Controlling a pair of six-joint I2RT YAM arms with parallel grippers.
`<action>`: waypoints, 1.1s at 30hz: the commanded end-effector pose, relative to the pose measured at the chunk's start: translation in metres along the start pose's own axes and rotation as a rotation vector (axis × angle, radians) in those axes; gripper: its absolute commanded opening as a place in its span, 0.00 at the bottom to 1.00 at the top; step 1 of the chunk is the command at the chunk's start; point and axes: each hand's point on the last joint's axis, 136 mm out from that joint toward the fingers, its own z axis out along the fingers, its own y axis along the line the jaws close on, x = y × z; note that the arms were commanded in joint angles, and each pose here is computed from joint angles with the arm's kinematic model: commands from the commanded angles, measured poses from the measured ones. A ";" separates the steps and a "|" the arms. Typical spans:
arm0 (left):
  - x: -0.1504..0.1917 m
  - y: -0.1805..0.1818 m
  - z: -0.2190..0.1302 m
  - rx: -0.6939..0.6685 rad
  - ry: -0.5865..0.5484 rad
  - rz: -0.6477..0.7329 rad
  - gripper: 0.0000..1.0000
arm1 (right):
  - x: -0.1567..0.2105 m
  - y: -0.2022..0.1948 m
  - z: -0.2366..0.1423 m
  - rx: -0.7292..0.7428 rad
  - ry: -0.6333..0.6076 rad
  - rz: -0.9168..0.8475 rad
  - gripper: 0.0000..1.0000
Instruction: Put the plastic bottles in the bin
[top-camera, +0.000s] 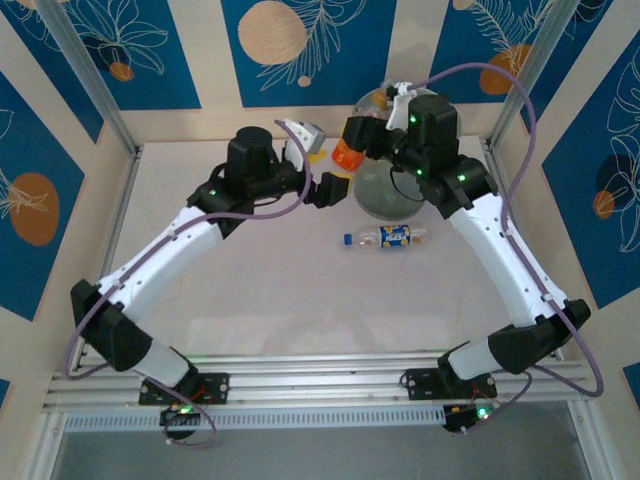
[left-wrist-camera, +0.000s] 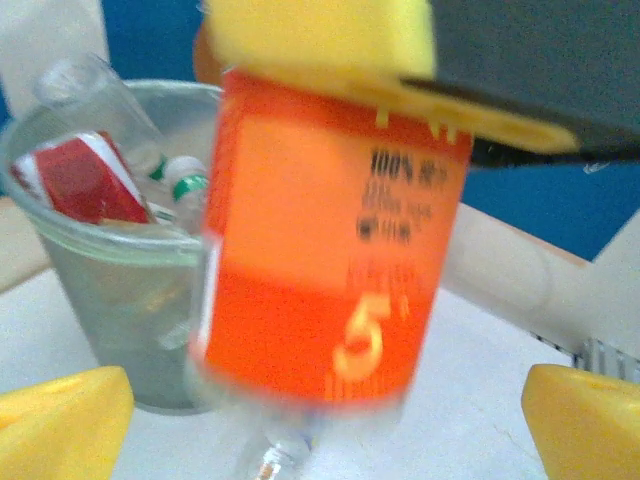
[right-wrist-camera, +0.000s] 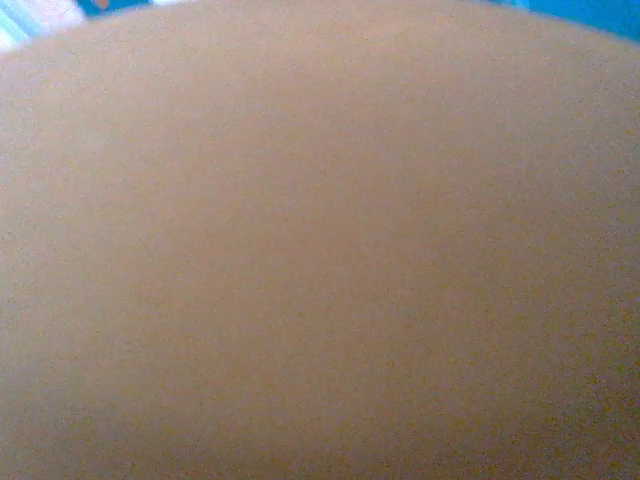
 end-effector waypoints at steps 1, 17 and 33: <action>-0.016 0.004 -0.024 -0.092 -0.070 0.027 1.00 | -0.034 -0.031 -0.010 0.212 -0.111 -0.096 0.44; 0.018 0.026 -0.054 -0.267 -0.015 0.023 1.00 | -0.074 -0.118 0.031 0.630 -0.112 -0.220 0.43; 0.031 0.034 -0.049 -0.291 0.023 0.017 1.00 | -0.011 -0.160 0.079 0.577 0.195 -0.019 0.44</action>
